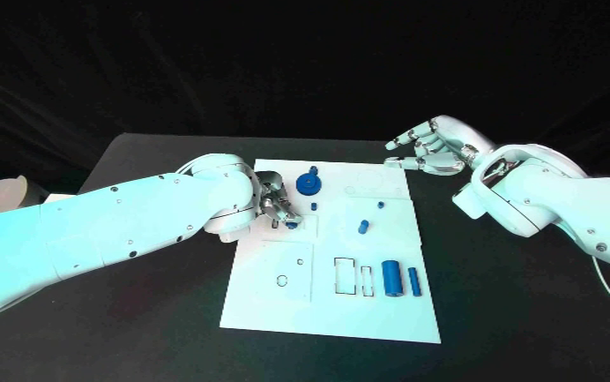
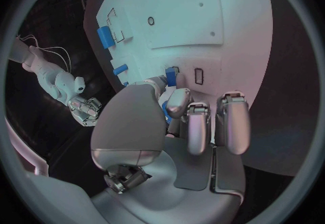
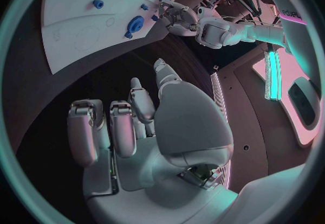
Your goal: Assemble the parts on the task board
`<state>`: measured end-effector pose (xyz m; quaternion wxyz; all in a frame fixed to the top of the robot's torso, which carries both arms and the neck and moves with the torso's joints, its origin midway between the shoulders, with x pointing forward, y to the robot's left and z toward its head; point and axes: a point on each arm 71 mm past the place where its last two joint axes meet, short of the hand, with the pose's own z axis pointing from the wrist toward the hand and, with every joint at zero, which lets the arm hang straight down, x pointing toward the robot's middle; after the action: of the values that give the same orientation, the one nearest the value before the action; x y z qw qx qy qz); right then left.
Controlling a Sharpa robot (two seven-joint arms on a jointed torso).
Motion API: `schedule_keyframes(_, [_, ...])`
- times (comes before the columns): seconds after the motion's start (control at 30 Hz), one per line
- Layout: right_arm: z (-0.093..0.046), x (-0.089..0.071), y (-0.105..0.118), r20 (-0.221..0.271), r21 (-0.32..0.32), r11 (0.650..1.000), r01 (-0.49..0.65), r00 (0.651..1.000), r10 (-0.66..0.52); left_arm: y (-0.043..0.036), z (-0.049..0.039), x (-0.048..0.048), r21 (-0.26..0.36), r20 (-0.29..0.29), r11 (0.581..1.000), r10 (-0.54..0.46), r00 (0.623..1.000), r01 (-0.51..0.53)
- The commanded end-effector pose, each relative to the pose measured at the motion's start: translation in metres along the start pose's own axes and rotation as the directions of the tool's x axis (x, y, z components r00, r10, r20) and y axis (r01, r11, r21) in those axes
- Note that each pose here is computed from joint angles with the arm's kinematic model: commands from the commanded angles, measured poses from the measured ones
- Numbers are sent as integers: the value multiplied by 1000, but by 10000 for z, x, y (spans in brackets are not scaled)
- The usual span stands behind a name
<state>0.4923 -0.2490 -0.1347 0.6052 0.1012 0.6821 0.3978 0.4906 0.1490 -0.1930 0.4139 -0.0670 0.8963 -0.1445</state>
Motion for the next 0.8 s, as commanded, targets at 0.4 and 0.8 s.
schedule_keyframes(0.4, [-2,15,1,-17,-7,1000,7,1000,-7,16,8,24,-10,-21,998,64,998,-64])
schedule_keyframes(0.8, [-1,17,2,-18,-8,1000,7,1000,-7,24,6,-13,-12,31,999,54,998,-53])
